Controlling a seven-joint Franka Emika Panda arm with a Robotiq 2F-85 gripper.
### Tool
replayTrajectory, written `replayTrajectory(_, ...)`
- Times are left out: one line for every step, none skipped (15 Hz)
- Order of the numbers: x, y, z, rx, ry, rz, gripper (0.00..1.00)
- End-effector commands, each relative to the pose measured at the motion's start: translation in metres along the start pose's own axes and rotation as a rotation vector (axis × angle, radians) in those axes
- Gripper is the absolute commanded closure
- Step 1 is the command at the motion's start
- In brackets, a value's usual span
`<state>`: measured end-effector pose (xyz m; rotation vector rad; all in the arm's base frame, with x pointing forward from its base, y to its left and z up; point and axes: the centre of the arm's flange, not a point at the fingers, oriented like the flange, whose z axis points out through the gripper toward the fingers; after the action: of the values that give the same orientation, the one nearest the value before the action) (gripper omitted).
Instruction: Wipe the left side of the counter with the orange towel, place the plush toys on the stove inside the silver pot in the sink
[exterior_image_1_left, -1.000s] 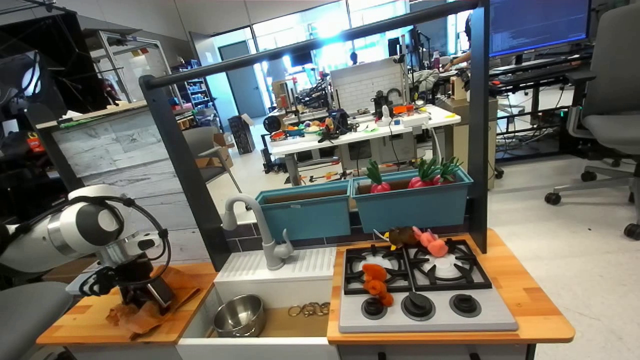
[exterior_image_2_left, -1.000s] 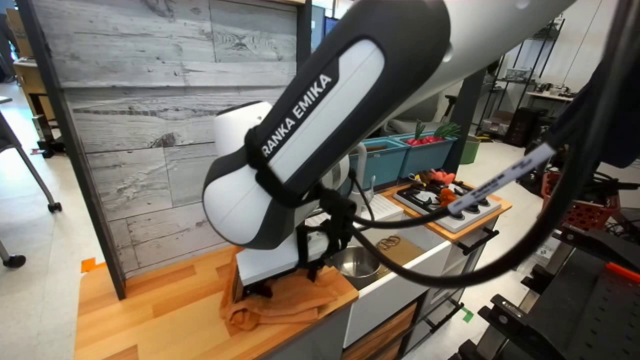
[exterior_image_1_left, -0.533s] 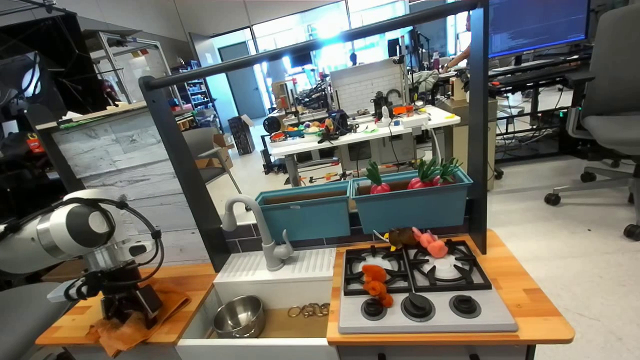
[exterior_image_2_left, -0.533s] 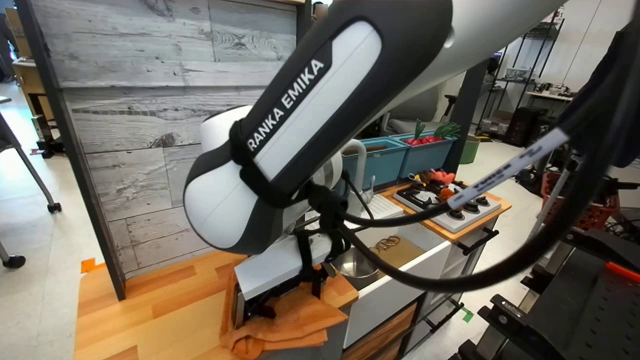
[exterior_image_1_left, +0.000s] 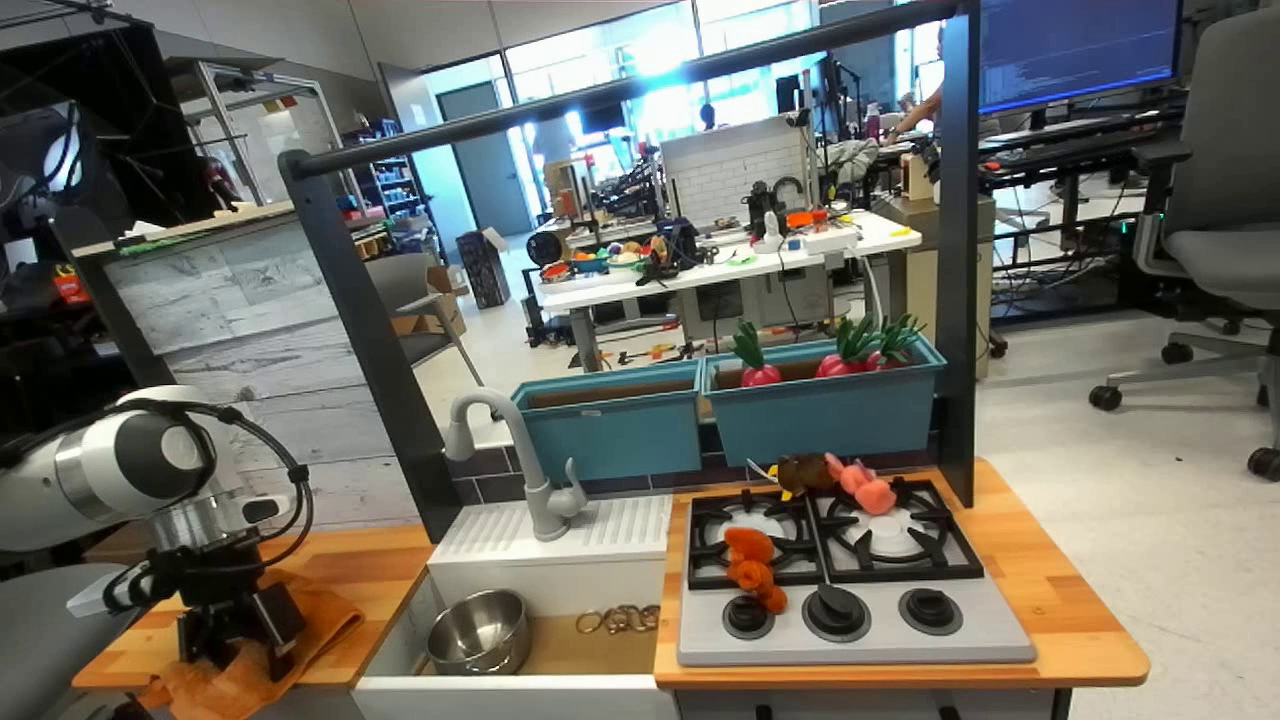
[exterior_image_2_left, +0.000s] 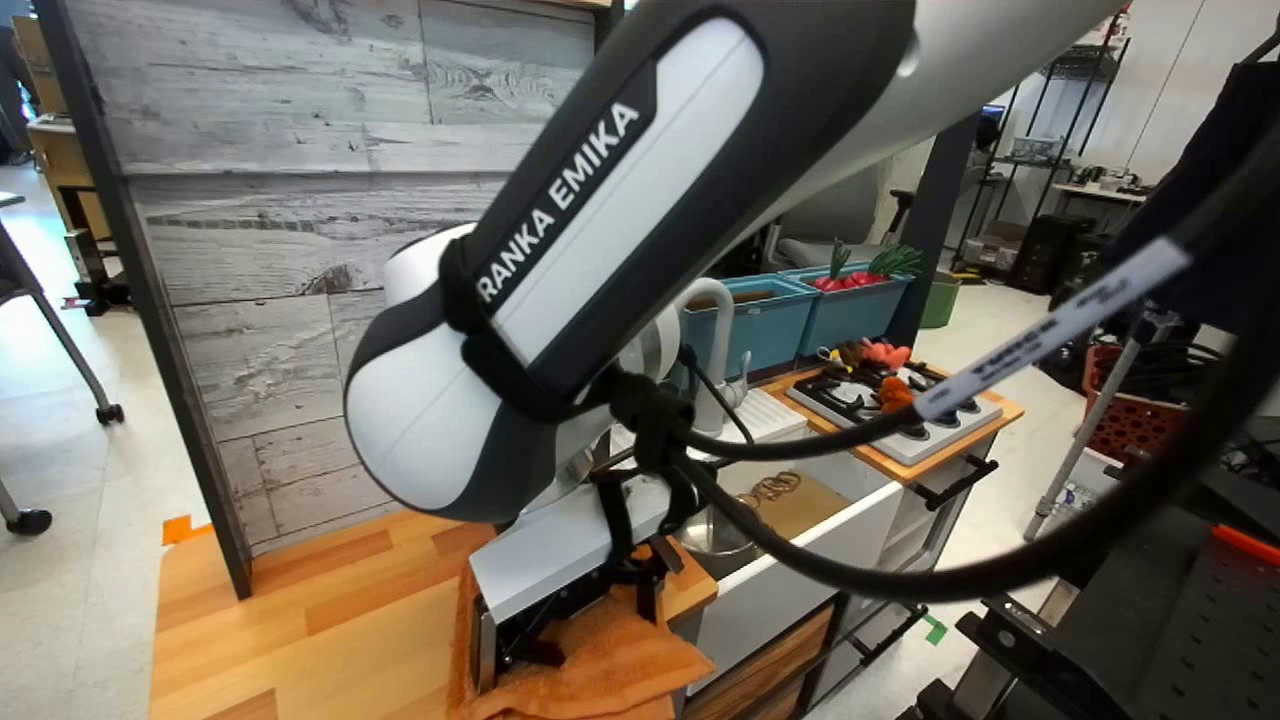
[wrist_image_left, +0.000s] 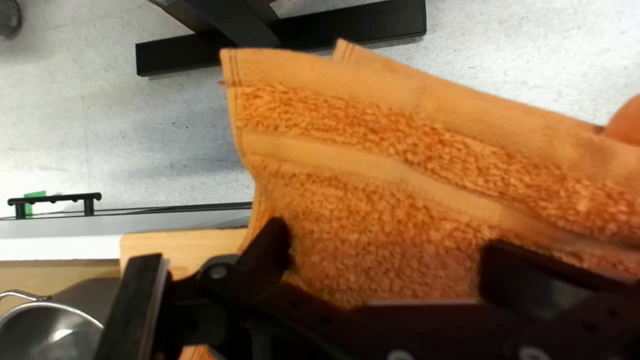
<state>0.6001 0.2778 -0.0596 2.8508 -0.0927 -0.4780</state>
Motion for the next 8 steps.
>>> replayTrajectory(0.016, 0.037, 0.031, -0.040, -0.063, 0.114, 0.00)
replayTrajectory(0.019, 0.043, 0.032, -0.046, -0.069, 0.133, 0.00)
replayTrajectory(0.021, 0.046, 0.033, -0.047, -0.070, 0.140, 0.00)
replayTrajectory(0.021, 0.044, 0.034, -0.047, -0.050, 0.125, 0.00)
replayTrajectory(0.019, 0.037, 0.033, -0.035, -0.015, 0.091, 0.00)
replayTrajectory(0.017, 0.023, 0.031, -0.025, 0.046, 0.049, 0.00)
replayTrajectory(0.015, 0.011, 0.029, -0.021, 0.072, 0.018, 0.00)
replayTrajectory(0.009, -0.007, 0.023, -0.016, 0.109, -0.024, 0.00)
